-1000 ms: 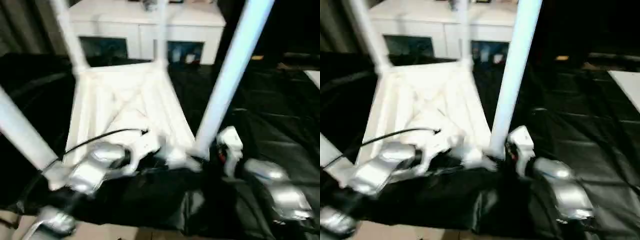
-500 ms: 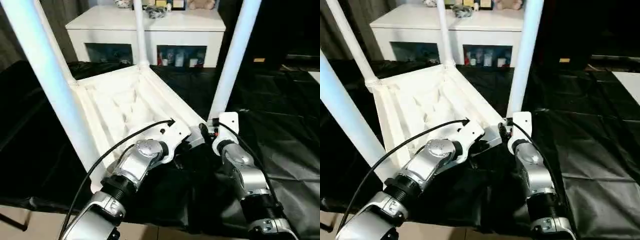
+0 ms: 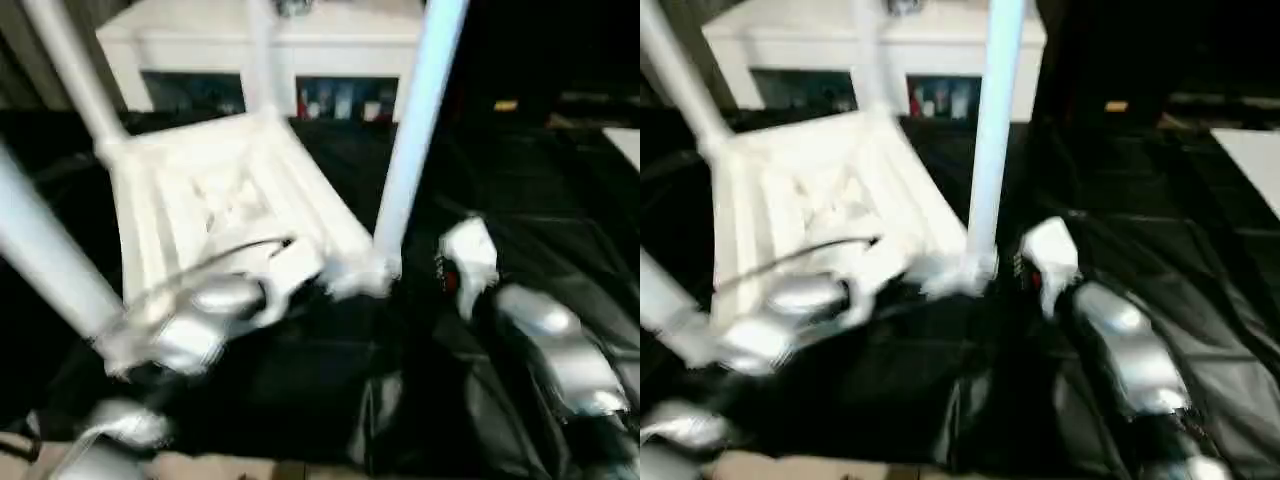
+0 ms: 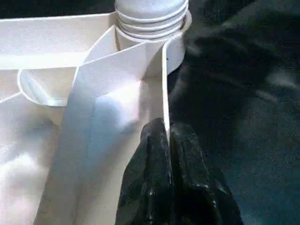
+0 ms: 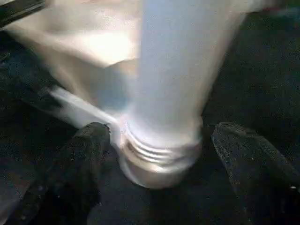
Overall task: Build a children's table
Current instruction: Rotate leg to tighten
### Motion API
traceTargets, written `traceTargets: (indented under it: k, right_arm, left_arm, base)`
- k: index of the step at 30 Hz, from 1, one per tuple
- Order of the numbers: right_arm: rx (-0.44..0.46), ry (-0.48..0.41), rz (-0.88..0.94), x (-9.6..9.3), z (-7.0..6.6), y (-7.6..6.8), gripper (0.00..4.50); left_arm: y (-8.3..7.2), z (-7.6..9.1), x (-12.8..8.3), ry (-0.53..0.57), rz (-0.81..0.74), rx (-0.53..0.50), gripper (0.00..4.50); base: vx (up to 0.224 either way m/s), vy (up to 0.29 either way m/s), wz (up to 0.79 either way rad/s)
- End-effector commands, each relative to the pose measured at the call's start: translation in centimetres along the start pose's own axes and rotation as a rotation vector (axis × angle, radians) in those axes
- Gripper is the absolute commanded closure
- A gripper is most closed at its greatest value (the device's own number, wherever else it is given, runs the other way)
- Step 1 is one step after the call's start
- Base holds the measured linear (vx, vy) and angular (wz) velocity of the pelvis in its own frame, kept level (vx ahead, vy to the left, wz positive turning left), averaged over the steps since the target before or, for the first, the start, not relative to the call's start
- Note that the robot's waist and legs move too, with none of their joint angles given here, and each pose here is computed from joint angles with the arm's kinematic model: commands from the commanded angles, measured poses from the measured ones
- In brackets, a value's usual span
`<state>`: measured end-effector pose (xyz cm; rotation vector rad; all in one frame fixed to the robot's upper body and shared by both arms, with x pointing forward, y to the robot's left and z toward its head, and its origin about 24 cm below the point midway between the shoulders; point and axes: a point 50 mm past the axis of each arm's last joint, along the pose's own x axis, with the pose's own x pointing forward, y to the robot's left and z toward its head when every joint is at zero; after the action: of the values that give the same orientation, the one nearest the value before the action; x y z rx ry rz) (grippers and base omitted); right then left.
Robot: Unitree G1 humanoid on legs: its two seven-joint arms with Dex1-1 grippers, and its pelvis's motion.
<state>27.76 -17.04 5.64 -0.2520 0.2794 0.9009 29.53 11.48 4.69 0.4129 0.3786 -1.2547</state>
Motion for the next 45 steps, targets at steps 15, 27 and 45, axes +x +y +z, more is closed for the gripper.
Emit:
traceTargets:
  k: [15,27,45]
  right_arm:
    - [-0.009,0.061,0.253,-0.6,-0.4,0.8,1.33]
    - [0.036,0.075,0.195,-0.3,-1.3,0.6,1.83]
    - [0.415,-0.017,-0.535,9.0,0.4,1.3,1.30]
  left_arm:
    - [-1.6,0.1,-0.1,-0.014,-0.190,0.011,4.50]
    - [-1.7,-0.4,-0.1,0.015,-0.179,-0.001,4.50]
    - [1.5,2.8,7.7,0.018,0.445,-0.177,4.50]
  base:
    - [0.000,0.000,0.00]
    - [0.000,0.000,0.00]
    - [-0.020,0.000,-0.02]
